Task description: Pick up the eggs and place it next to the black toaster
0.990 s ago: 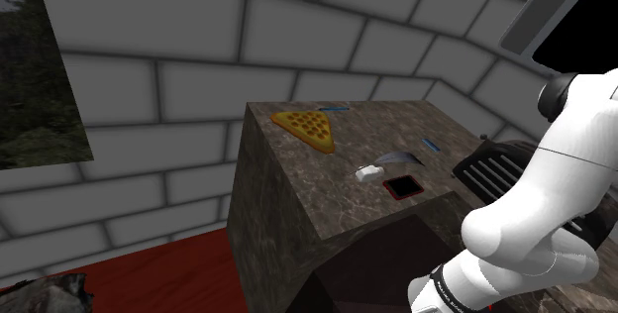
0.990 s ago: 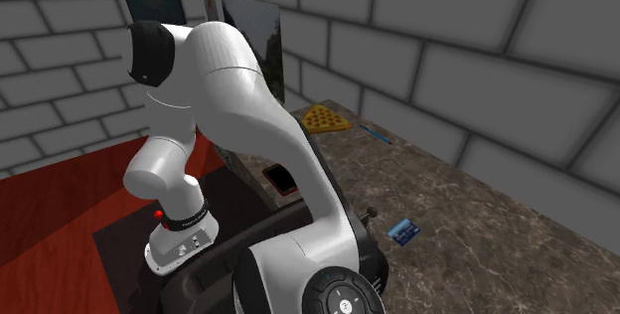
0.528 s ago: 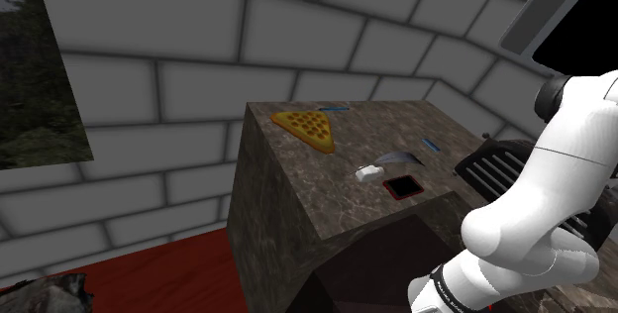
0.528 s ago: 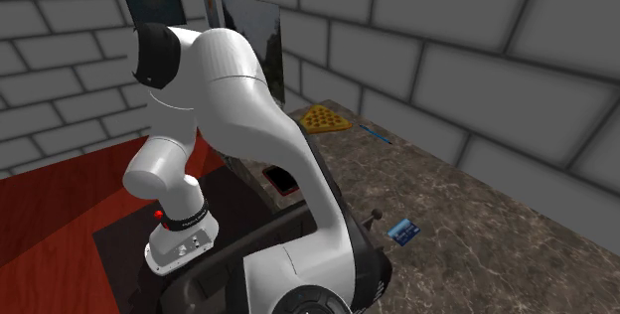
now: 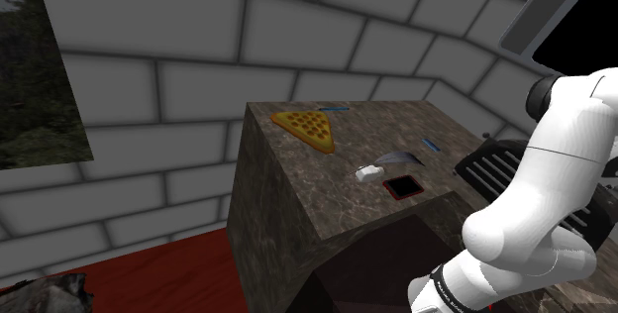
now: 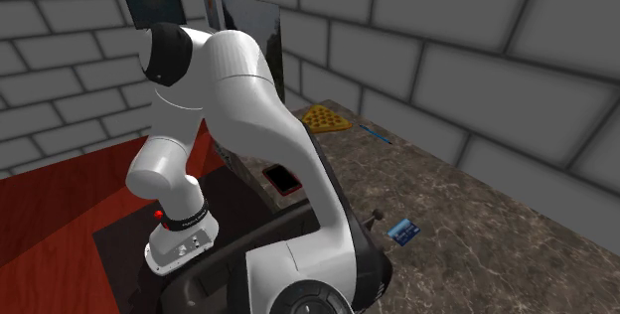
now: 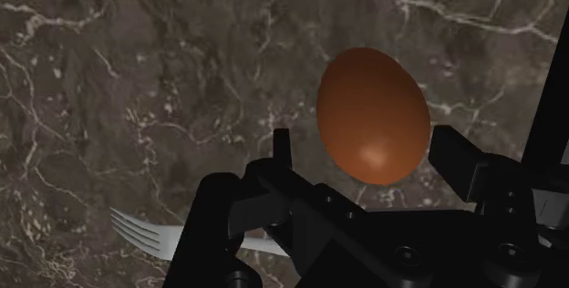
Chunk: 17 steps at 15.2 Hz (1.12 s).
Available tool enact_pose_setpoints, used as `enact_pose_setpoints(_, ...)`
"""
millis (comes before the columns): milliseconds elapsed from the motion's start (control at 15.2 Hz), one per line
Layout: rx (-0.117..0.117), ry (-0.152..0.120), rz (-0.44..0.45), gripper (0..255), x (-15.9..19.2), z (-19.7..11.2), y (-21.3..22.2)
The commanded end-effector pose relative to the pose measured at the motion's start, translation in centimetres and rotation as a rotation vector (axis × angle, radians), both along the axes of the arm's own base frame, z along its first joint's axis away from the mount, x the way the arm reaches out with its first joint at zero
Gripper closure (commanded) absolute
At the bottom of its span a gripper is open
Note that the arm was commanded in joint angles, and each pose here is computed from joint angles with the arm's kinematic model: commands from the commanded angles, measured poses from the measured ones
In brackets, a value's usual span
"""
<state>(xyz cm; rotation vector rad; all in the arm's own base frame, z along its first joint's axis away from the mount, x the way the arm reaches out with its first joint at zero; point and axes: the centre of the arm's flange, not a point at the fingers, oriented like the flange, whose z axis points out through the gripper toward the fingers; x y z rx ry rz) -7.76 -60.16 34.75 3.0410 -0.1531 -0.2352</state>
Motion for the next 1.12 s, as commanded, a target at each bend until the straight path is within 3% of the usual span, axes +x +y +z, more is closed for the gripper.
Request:
enact_pose_setpoints(0, 0.075, 0.082, 0.053, 255, 0.8, -2.3, 0.4)
enact_pose_setpoints(330, 0.075, 0.081, 0.052, 255, -0.4, -2.2, 1.2)
enact_pose_setpoints(396, 0.076, 0.081, 0.053, 255, 0.7, -2.5, 0.2)
enact_pose_setpoints(1056, 0.076, 0.081, 0.053, 255, 0.7, 2.8, 0.2)
